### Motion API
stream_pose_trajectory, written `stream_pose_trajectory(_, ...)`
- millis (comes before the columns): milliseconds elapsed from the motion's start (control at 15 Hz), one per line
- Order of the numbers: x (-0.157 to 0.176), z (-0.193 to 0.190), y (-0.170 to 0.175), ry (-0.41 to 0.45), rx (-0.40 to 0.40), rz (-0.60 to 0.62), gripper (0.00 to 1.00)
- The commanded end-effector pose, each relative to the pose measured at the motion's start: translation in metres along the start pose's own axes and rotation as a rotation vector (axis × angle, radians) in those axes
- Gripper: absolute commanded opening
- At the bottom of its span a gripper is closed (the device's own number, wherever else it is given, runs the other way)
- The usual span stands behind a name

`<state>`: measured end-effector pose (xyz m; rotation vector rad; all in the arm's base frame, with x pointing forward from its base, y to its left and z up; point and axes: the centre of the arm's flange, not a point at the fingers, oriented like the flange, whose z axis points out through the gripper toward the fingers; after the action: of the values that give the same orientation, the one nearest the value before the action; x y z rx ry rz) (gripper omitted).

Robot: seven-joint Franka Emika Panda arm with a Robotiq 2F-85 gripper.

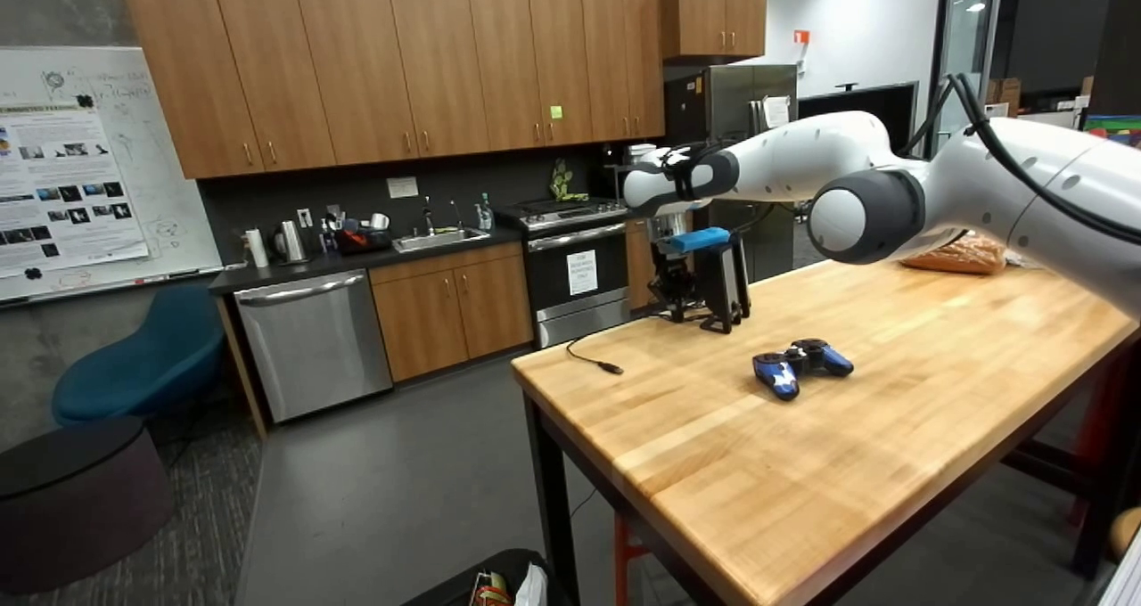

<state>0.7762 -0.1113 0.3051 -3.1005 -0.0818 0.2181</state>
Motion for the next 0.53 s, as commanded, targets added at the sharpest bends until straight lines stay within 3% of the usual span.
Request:
stream_pose_trajectory(0, -0.028, 0.011, 0.000, -0.036, 0.032, 0.010, 0.01)
stream_pose_trajectory(467, -0.035, 0.011, -0.011, 0.028, -0.055, 0.078, 0.01)
